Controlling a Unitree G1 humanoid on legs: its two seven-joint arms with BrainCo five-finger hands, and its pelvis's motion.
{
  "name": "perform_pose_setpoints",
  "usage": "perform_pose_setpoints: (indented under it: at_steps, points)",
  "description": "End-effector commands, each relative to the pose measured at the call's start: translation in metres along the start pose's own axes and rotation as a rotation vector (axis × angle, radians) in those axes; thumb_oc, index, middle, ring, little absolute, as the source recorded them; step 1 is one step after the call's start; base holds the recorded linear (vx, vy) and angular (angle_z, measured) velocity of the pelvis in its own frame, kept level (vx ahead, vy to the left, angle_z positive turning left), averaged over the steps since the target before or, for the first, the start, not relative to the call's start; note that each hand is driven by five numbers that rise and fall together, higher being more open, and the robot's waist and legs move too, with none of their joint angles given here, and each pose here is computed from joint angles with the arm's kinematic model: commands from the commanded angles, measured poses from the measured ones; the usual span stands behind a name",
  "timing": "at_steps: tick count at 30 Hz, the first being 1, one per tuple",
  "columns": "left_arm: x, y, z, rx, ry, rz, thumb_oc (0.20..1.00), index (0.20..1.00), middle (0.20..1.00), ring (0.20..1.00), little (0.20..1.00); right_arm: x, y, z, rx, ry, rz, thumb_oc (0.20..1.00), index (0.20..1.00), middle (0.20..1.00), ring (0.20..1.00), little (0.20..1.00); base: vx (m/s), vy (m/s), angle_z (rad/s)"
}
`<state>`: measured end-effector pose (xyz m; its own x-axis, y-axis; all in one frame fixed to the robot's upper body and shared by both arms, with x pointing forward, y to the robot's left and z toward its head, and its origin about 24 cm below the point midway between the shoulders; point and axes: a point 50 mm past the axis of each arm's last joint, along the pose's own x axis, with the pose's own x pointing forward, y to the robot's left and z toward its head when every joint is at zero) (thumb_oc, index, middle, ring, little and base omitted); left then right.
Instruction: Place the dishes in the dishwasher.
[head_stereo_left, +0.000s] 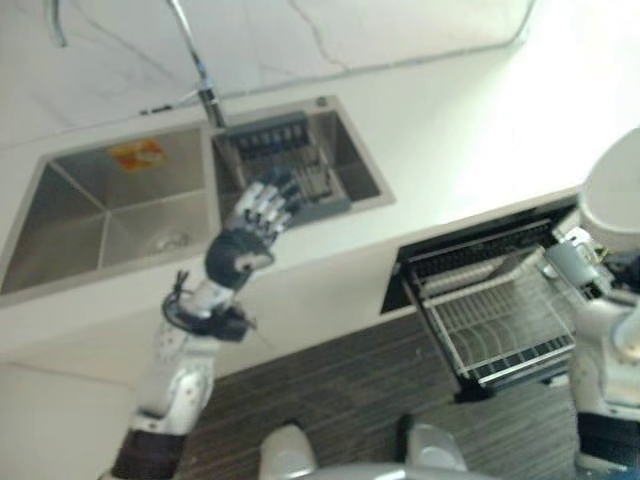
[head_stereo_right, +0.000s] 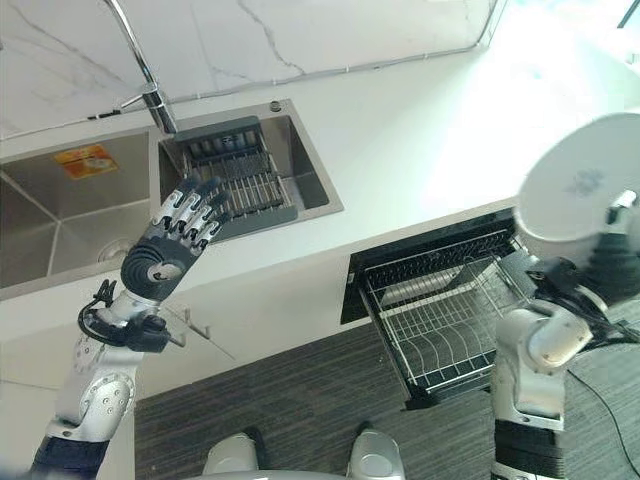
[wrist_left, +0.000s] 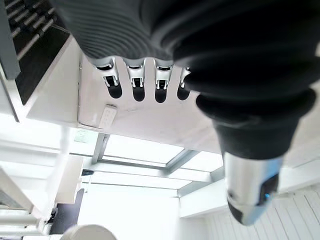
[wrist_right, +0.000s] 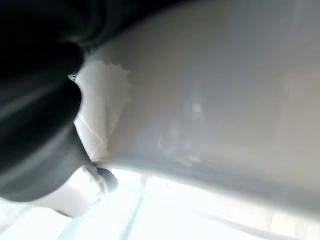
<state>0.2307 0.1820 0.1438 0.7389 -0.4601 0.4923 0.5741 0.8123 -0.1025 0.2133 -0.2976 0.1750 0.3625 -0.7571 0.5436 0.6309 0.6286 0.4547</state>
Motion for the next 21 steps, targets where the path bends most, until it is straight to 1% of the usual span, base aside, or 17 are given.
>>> perform_pose_setpoints:
  at_steps: [1, 2, 3, 5, 7, 9, 11, 12, 13, 16, 17, 19, 21]
  points:
    - [0.008, -0.004, 0.025, 0.072, -0.123, -0.063, 1.000, 1.000, 1.000, 1.000, 1.000, 0.006, 0.008, 0.015, -0.062, -0.132, -0.080, 0.200, 0.200, 0.200, 0.200, 0.200, -0.02, -0.037, -0.01]
    - [0.007, -0.004, 0.026, 0.072, -0.131, -0.070, 1.000, 1.000, 1.000, 1.000, 1.000, 0.006, 0.002, 0.012, -0.138, -0.130, -0.146, 0.200, 0.200, 0.200, 0.200, 0.200, -0.02, -0.021, -0.05]
    - [0.007, -0.005, 0.026, 0.073, -0.135, -0.073, 1.000, 1.000, 1.000, 1.000, 1.000, 0.006, 0.000, 0.009, -0.169, -0.116, -0.167, 0.200, 0.200, 0.200, 0.200, 0.200, 0.00, 0.000, 0.00]
    - [0.008, -0.006, 0.027, 0.059, -0.144, -0.087, 1.000, 1.000, 1.000, 1.000, 1.000, 0.002, -0.011, -0.011, -0.260, 0.008, -0.202, 0.200, 0.200, 0.200, 0.200, 0.200, 0.00, 0.000, 0.00]
    - [0.009, -0.010, 0.023, -0.006, -0.129, -0.142, 1.000, 1.000, 1.000, 1.000, 1.000, -0.006, -0.025, -0.037, -0.382, 0.184, -0.198, 0.200, 0.200, 0.200, 0.200, 0.200, 0.00, 0.000, 0.00]
    - [0.010, -0.015, 0.018, -0.047, -0.092, -0.208, 1.000, 1.000, 1.000, 1.000, 1.000, -0.010, -0.027, -0.046, -0.432, 0.222, -0.158, 0.200, 0.200, 0.200, 0.200, 0.200, 0.00, 0.000, 0.00]
    - [0.013, -0.028, 0.002, -0.079, 0.026, -0.343, 1.000, 1.000, 1.000, 1.000, 1.000, -0.014, -0.027, -0.057, -0.495, 0.273, -0.138, 0.200, 0.200, 0.200, 0.200, 0.200, 0.00, 0.021, 0.01]
    - [0.013, -0.037, -0.010, -0.086, 0.129, -0.437, 1.000, 1.000, 1.000, 1.000, 1.000, -0.015, -0.029, -0.063, -0.564, 0.278, -0.131, 0.200, 0.200, 0.200, 0.200, 0.200, 0.01, 0.045, 0.04]
    - [0.012, -0.040, -0.016, -0.095, 0.180, -0.479, 1.000, 1.000, 1.000, 1.000, 1.000, -0.015, -0.029, -0.066, -0.590, 0.281, -0.116, 0.200, 0.200, 0.200, 0.200, 0.200, 0.01, 0.063, 0.03]
    - [0.000, -0.062, -0.045, -0.179, 0.470, -0.713, 1.000, 1.000, 1.000, 1.000, 1.000, -0.010, -0.019, -0.075, -0.697, 0.276, -0.026, 0.200, 0.200, 0.200, 0.200, 0.200, 0.00, 0.083, -0.01]
    - [-0.002, -0.067, -0.048, -0.202, 0.504, -0.749, 1.000, 1.000, 1.000, 1.000, 1.000, -0.010, -0.017, -0.077, -0.716, 0.278, -0.001, 0.200, 0.200, 0.200, 0.200, 0.200, -0.02, 0.084, -0.03]
    - [-0.012, -0.078, -0.060, -0.292, 0.628, -0.844, 1.000, 1.000, 1.000, 1.000, 1.000, -0.008, -0.008, -0.082, -0.777, 0.254, 0.088, 0.200, 0.200, 0.200, 0.200, 0.200, -0.01, 0.070, 0.01]
    - [-0.021, -0.088, -0.074, -0.372, 0.738, -0.905, 1.000, 1.000, 1.000, 1.000, 1.000, -0.010, 0.003, -0.088, -0.838, 0.220, 0.190, 0.200, 0.200, 0.200, 0.200, 0.200, -0.02, 0.050, -0.05]
